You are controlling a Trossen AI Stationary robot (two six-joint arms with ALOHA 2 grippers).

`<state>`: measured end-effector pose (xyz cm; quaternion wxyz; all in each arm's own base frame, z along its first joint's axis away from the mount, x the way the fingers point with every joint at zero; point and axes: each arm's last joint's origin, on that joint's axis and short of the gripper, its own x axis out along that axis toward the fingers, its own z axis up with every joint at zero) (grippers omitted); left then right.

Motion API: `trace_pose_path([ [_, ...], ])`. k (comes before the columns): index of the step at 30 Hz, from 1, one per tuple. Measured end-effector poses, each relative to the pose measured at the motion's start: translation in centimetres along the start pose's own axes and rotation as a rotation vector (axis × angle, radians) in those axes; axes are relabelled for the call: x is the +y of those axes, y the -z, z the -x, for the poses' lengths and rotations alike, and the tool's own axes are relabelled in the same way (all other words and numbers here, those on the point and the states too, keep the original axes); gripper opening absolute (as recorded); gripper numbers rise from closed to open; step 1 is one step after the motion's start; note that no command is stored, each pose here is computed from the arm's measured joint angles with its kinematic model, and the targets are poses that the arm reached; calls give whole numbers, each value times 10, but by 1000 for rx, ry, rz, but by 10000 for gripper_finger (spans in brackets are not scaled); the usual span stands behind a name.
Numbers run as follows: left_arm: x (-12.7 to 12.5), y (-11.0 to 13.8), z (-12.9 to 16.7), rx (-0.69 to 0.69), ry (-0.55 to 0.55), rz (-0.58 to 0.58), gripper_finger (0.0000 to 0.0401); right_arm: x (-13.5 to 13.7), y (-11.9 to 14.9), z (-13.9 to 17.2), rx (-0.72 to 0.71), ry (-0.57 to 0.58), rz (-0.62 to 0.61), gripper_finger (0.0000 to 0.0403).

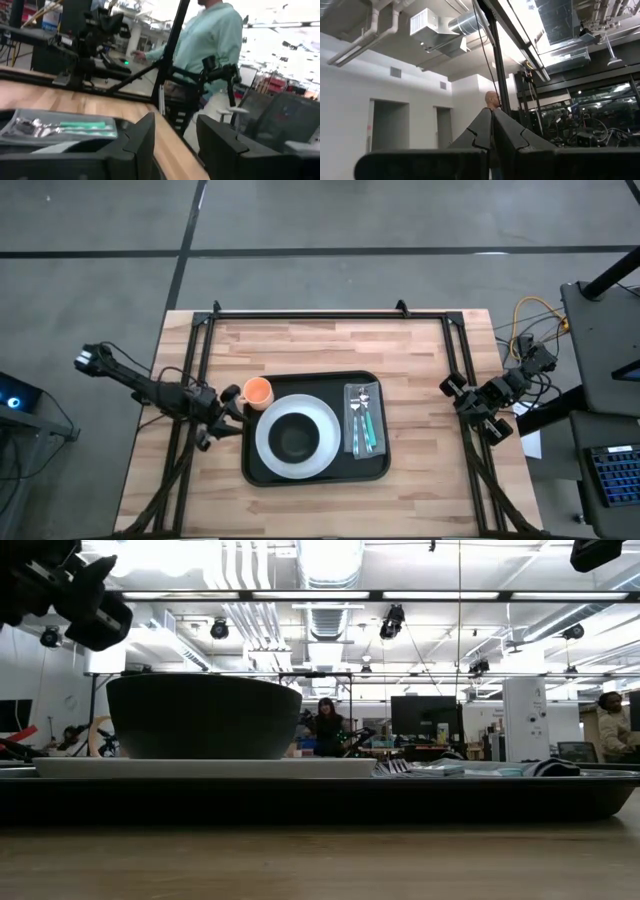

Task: Set up tray
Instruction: Return to Home Position

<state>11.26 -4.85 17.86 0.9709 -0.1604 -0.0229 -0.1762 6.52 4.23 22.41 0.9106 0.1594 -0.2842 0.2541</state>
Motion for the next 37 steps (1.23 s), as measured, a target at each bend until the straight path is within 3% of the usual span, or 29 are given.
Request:
trace_pose_path([
  [37, 9, 33, -14, 280, -87, -25, 126, 0, 0, 0, 0, 0, 1, 8],
])
